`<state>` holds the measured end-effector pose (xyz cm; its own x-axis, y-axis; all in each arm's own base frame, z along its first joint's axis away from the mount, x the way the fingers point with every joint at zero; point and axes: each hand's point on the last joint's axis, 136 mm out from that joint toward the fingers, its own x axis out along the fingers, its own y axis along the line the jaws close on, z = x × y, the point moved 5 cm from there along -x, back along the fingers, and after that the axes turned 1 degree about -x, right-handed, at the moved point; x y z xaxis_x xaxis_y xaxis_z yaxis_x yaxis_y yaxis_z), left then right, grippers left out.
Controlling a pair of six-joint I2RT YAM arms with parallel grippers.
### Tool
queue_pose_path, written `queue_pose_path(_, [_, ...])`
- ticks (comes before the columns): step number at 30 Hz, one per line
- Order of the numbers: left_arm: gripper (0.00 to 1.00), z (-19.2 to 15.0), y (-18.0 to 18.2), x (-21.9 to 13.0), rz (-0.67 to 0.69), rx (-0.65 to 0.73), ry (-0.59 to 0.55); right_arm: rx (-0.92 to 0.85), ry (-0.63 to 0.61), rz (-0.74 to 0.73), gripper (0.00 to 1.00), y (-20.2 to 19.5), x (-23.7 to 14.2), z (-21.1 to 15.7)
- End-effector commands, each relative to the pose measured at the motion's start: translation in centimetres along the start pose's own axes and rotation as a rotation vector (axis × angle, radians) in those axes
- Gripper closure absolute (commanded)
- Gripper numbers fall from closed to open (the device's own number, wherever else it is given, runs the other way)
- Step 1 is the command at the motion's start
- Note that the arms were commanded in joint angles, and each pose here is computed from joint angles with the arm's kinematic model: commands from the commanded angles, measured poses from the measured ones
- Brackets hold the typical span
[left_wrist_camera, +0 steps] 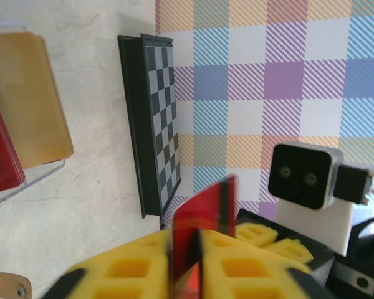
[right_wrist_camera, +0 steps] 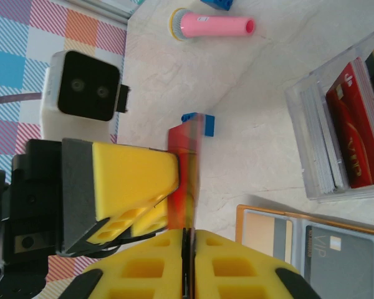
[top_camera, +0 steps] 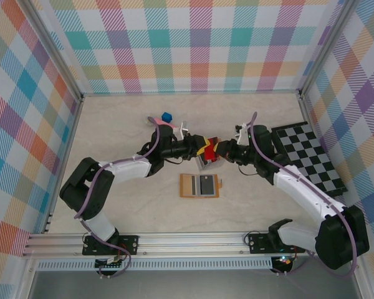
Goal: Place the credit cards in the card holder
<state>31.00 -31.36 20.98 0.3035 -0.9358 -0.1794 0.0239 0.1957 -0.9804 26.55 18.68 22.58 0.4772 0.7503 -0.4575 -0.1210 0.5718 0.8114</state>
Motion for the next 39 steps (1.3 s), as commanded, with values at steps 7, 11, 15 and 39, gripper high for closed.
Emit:
queue_pose_path(7, [1.00,-0.4,-3.2,-0.7,-0.118,0.115,0.066,0.022,0.090,0.144,0.76,0.4,-0.7,0.3])
queue_pose_path(11, [1.00,-0.7,-4.2,-0.5,-0.151,0.137,0.120,0.026,0.124,0.198,0.74,0.4,-0.9,0.8])
queue_pose_path(15, [1.00,-0.8,-4.6,-0.4,-0.163,0.147,0.151,0.033,0.129,0.211,0.79,0.0,-0.8,1.2])
queue_pose_path(39, [0.40,-4.9,10.2,-9.4,0.797,0.098,0.034,-0.188,0.233,-0.511,0.98,-6.7,1.8,-7.3])
